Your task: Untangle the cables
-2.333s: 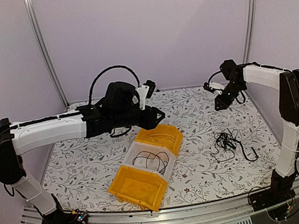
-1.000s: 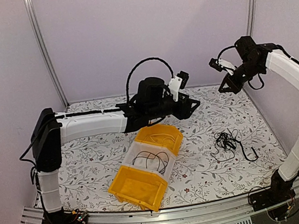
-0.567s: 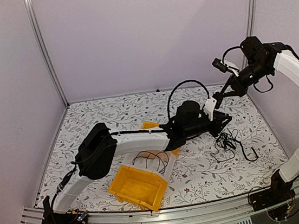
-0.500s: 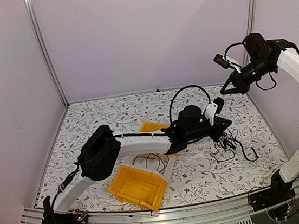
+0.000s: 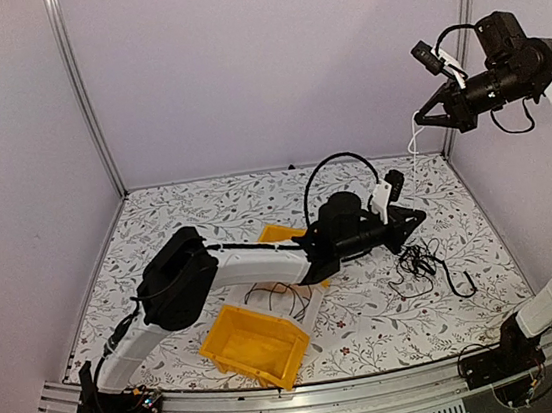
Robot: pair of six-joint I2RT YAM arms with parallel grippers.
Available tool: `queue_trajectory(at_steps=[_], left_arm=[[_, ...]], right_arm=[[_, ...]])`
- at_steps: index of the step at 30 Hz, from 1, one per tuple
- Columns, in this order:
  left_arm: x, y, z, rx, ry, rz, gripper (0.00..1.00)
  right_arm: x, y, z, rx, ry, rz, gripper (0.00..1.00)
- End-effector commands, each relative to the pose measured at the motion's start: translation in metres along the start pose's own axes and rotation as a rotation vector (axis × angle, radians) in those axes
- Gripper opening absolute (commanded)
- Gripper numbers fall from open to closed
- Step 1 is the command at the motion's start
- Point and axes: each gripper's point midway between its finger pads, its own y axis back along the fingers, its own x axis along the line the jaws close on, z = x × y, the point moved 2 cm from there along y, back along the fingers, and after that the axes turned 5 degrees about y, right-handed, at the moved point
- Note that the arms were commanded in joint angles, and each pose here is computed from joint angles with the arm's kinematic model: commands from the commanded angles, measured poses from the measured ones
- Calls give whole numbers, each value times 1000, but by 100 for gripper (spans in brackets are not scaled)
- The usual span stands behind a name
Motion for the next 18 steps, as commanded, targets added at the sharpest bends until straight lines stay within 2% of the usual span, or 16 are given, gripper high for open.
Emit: queue_trajectory(at_steps=[1, 5, 9, 14, 18], left_arm=[[7, 13, 12, 17, 12, 56, 0], [2, 36, 72, -88, 28, 62, 0], [4, 65, 120, -147, 13, 99, 0], [16, 97, 149, -142, 37, 136, 1], [34, 117, 146, -101, 38, 205, 3]], right_arm=[[-19, 23, 24, -41, 161, -181, 0], [-26, 18, 17, -18, 217, -212, 0], [-17, 3, 12, -47, 160, -123, 0], [-12, -21, 9, -44, 121, -48, 0], [-10, -42, 17, -45, 140, -12, 0]])
